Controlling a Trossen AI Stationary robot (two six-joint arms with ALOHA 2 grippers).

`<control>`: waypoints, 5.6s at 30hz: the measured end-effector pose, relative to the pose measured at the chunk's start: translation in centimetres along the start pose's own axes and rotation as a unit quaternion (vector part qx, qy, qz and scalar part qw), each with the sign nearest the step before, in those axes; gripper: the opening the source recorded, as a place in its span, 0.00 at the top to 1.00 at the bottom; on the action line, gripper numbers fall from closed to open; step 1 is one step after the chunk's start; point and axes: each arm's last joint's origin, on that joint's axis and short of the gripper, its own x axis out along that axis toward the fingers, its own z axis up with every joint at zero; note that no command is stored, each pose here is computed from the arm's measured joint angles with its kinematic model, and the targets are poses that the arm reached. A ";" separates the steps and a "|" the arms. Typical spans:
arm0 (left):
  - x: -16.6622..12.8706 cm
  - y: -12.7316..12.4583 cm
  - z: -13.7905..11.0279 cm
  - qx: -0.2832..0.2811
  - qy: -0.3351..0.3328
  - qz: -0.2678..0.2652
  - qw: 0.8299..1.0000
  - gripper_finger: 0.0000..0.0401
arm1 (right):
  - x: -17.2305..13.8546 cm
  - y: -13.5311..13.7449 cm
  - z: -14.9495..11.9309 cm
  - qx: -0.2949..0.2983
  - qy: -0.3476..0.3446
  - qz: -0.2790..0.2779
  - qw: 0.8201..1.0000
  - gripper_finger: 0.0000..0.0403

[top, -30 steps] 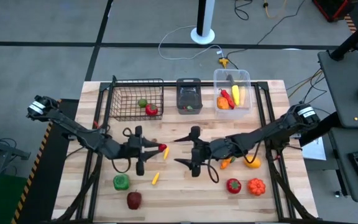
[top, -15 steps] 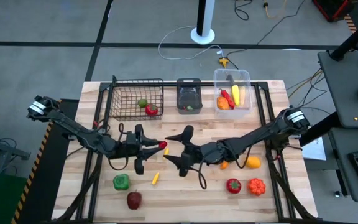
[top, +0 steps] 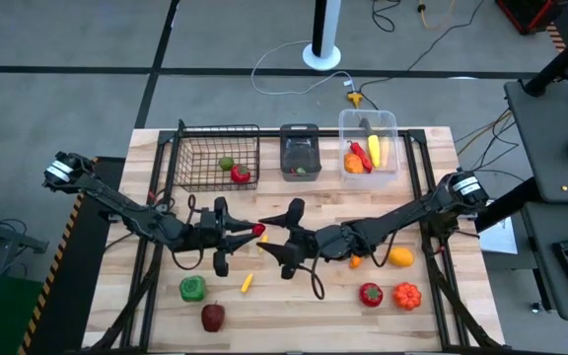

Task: Sort produce into baskets
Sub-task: Put the red bell pepper into the black bin, then put the top yellow chili pepper into the black bin

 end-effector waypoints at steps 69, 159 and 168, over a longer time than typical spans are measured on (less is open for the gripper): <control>-3.0 2.1 0.5 -0.010 0.107 0.045 0.993 0.39 | 2.2 -7.5 -5.4 0.152 0.161 -0.148 0.964 0.61; 4.2 -1.0 -4.1 0.009 0.338 0.170 0.926 0.39 | -2.1 -18.6 -7.6 0.352 0.397 0.020 0.847 0.44; 7.1 -0.2 -7.6 0.001 0.435 0.243 0.867 0.39 | -5.4 -18.1 -7.2 0.380 0.371 0.007 0.848 0.44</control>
